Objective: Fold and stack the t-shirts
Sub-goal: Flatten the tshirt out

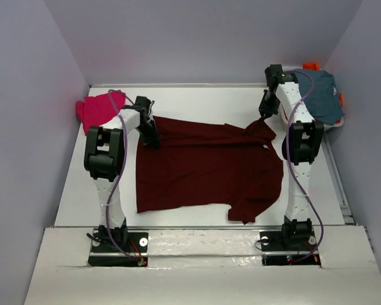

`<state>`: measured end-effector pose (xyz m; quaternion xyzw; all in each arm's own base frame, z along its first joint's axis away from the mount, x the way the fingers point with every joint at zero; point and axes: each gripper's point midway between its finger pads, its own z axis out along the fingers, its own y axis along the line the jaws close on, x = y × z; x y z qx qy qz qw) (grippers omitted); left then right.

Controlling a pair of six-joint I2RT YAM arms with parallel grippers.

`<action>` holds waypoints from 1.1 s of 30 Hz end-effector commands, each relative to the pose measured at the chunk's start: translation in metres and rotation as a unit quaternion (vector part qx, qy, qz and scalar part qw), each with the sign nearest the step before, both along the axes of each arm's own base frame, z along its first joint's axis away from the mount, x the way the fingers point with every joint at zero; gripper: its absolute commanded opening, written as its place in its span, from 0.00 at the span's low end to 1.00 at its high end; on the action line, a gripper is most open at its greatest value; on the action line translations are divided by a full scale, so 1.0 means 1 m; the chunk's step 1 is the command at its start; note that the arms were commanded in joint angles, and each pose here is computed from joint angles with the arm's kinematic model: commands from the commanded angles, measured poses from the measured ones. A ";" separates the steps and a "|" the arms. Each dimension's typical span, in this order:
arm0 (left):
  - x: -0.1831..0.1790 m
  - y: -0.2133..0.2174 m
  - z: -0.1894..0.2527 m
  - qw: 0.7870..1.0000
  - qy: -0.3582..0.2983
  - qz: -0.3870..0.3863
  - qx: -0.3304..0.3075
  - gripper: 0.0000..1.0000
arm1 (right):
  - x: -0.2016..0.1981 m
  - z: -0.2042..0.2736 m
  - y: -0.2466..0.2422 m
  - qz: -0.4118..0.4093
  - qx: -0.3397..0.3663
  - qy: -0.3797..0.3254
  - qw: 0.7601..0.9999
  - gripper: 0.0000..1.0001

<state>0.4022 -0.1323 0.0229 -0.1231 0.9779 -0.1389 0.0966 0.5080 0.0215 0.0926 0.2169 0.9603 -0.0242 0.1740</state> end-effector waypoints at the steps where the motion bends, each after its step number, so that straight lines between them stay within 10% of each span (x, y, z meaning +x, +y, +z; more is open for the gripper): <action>1: -0.008 0.036 0.014 0.999 -0.013 0.040 0.022 0.07 | 0.013 0.011 -0.007 0.004 -0.013 -0.028 1.000 0.07; 11: -0.020 0.036 0.013 0.999 -0.009 0.033 0.008 0.06 | 0.018 0.017 -0.008 0.004 -0.015 -0.045 0.999 0.07; 33: 0.115 0.012 0.079 0.988 -0.145 0.043 -0.027 0.06 | 0.088 0.080 0.023 0.047 0.058 -0.224 0.972 0.07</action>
